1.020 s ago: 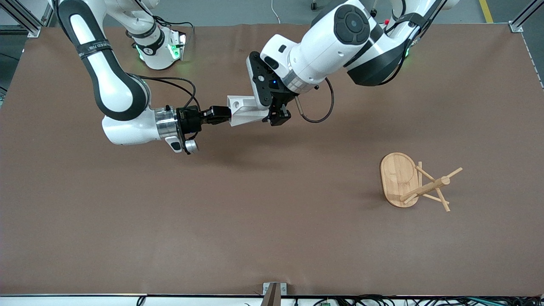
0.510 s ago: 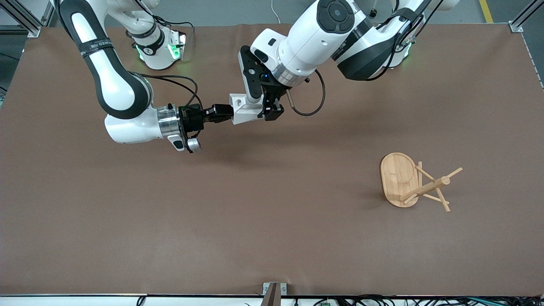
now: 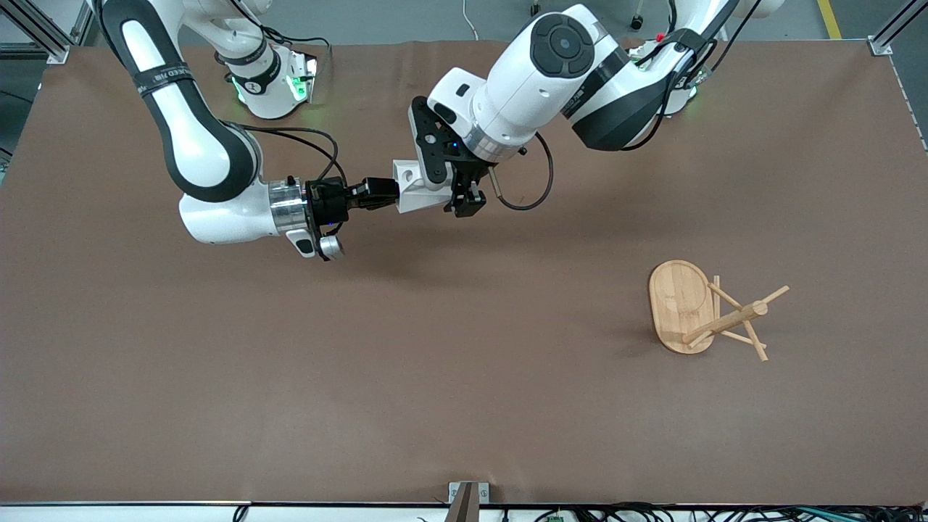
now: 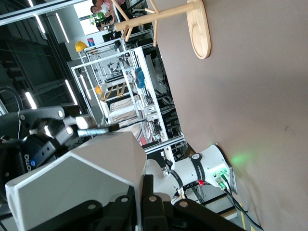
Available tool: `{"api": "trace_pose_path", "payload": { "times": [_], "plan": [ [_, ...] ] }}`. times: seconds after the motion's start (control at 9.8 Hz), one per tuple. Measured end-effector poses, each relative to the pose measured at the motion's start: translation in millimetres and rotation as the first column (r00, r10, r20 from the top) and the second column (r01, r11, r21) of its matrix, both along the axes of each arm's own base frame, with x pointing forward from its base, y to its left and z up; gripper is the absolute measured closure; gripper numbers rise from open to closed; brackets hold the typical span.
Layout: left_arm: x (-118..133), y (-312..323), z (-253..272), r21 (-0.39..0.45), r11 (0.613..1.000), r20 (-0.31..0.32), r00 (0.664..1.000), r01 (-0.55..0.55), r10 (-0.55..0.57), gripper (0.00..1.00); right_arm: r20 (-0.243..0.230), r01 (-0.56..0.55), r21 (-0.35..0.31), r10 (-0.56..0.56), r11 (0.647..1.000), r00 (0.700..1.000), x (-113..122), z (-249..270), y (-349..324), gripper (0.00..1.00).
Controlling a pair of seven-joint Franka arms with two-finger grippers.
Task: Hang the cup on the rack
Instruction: 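Bring the cup toward the left gripper and grasp it with the left gripper, then open the right gripper and draw it back while the left gripper holds the cup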
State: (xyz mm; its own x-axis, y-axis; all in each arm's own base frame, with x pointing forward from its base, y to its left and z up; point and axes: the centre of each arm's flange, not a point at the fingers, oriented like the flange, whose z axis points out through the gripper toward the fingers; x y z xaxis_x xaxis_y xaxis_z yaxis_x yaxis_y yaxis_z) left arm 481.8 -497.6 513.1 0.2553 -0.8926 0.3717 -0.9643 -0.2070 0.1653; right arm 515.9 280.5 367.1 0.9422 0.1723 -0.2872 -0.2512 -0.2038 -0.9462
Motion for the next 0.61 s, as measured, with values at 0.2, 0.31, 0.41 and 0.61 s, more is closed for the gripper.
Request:
{"api": "trace_pose_path", "payload": {
  "times": [0.2, 0.31, 0.41, 0.61],
  "plan": [
    [-0.5, -0.4, -0.1, 0.001, 1.000, 0.000, 1.000, 0.002, -0.002, 0.26, 0.000, -0.001, 0.001, 0.001, 1.000, 1.000, -0.5, -0.1, -0.3, 0.96],
    [-0.4, -0.4, 0.6, 0.001, 1.000, 0.001, 1.000, 0.001, -0.001, 0.26, 0.000, 0.001, -0.001, -0.001, 1.000, 1.000, -0.5, 1.2, -0.5, 0.96],
    [-0.1, -0.3, 2.4, -0.001, 1.000, 0.002, 1.000, 0.001, -0.001, 0.26, -0.004, 0.004, -0.004, -0.004, 1.000, 1.000, -0.5, 4.0, -0.8, 0.96],
    [1.7, 1.2, 6.3, -0.003, 1.000, -0.002, 1.000, -0.019, 0.019, 0.26, -0.063, 0.022, -0.024, -0.023, 0.999, 0.998, 0.1, 12.4, -1.2, 0.92]
  ]
}}
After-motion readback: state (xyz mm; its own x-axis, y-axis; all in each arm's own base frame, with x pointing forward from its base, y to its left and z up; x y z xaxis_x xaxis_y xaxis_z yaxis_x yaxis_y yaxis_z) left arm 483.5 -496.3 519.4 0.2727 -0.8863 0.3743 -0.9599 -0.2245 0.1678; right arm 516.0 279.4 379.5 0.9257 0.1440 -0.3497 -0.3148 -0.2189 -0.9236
